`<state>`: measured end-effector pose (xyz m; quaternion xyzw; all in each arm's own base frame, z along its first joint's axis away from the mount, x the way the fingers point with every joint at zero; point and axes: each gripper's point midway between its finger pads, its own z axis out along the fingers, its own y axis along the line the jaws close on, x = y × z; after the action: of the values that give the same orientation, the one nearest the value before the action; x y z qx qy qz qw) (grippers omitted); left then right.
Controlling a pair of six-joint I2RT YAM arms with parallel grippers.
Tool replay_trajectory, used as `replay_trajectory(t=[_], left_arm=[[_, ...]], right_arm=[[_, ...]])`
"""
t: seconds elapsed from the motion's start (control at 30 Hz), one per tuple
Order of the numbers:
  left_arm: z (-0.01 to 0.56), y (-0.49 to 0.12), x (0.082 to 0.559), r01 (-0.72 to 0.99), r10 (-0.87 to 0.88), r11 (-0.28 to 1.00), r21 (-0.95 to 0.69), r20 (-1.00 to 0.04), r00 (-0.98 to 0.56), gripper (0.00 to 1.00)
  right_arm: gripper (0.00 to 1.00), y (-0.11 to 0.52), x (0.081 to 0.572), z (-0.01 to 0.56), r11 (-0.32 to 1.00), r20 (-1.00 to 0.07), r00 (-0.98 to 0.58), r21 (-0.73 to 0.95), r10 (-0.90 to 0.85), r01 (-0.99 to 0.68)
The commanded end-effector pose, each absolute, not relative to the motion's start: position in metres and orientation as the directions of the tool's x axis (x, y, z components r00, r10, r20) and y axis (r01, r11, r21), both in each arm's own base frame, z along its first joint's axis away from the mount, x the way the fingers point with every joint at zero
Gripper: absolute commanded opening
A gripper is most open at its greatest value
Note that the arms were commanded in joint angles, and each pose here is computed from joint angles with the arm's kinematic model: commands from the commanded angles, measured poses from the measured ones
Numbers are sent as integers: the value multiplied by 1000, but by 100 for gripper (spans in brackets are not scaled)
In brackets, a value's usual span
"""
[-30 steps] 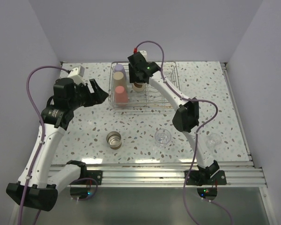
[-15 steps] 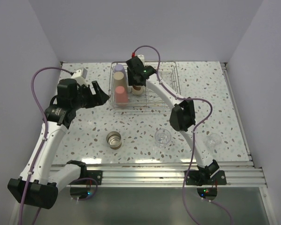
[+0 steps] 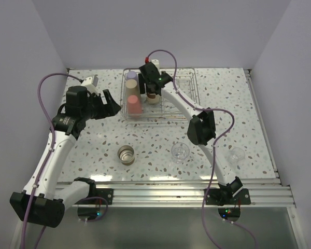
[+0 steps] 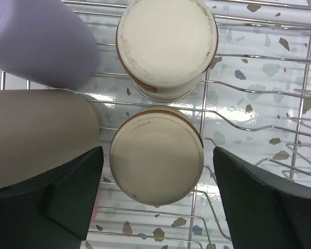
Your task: Load the cups into the dish rack
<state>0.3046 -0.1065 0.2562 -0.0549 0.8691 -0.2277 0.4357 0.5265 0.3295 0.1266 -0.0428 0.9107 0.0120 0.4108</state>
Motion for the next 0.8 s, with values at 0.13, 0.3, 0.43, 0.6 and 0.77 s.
replay_trajectory(t=[0.13, 0.3, 0.43, 0.6, 0.77], left_arm=[[275, -106, 314, 127, -292, 891, -437, -764, -575, 80], [281, -107, 311, 130, -300, 885, -448, -760, -577, 80], [286, -107, 304, 140, -280, 889, -436, -760, -586, 77], [269, -121, 285, 209, -177, 884, -417, -714, -677, 72], [250, -165, 255, 306, -39, 867, -394, -665, -746, 70]], right_arm=[[98, 335, 537, 164, 995, -804, -594, 42, -19, -89], [98, 335, 529, 192, 991, -811, -584, 93, 21, -93], [98, 334, 516, 218, 985, -808, -586, 143, 60, -97], [98, 334, 495, 266, 962, -809, -571, 248, 140, -116], [98, 309, 465, 329, 952, -846, -503, 277, 179, -127]])
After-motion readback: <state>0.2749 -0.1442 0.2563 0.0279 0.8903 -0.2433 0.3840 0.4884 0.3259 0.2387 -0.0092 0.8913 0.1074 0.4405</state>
